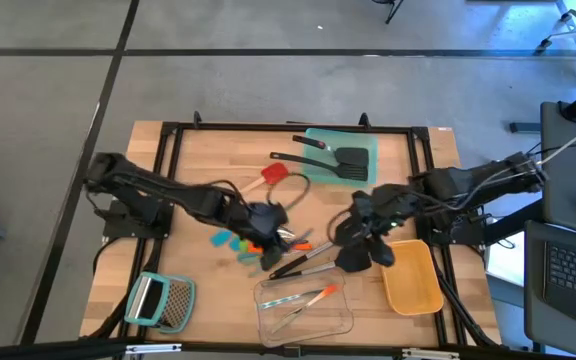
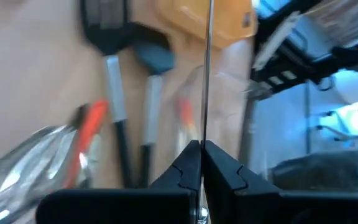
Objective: Pick & Place Kitchen Items
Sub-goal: Put the green table knife into the transparent bin
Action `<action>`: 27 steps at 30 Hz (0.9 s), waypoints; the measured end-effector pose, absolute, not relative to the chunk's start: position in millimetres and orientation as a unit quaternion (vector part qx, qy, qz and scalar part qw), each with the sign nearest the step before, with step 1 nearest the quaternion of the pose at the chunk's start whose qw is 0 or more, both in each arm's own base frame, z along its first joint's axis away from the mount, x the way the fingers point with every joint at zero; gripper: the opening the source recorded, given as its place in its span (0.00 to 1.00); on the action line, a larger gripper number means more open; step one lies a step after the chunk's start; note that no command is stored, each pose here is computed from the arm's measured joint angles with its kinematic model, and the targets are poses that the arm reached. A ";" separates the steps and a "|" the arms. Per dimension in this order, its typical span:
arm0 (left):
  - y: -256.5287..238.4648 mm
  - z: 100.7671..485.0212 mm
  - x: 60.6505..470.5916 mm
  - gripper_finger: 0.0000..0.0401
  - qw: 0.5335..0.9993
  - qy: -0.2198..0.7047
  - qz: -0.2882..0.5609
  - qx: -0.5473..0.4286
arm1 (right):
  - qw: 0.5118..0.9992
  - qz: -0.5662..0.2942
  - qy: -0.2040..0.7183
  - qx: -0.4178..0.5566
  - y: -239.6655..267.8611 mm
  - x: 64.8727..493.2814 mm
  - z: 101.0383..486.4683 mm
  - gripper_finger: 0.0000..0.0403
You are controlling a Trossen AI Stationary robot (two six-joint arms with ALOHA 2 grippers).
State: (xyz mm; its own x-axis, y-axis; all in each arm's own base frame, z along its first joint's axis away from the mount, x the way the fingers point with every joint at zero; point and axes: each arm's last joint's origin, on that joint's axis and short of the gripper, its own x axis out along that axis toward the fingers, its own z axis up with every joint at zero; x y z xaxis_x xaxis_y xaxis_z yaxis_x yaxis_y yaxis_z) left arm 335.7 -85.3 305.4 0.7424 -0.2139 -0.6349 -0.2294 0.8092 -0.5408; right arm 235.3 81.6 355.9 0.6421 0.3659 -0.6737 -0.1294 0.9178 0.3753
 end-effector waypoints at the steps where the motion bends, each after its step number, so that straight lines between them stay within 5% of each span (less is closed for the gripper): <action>1: -92.1 306.9 344.0 0.01 0.882 0.357 -0.003 -0.308 | 0.895 0.137 0.399 0.148 84.0 229.9 358.3 0.50; 8: -128.4 309.9 388.9 0.01 0.879 0.377 -0.035 -0.292 | 0.901 0.128 0.393 0.134 99.1 194.0 370.4 0.50; 27: -165.1 217.0 426.2 0.01 0.808 0.502 -0.042 -0.305 | 0.912 0.125 0.370 0.125 134.6 163.3 375.0 0.50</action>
State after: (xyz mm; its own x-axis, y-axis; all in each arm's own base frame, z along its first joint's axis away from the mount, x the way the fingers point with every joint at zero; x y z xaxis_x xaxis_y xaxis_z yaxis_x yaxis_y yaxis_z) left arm 426.2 -165.1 217.0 0.4932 -0.3742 -0.7854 -0.2381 0.8103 -0.5355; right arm 163.3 134.6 375.0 0.6949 0.3214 -0.6433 -0.1361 0.9372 0.3211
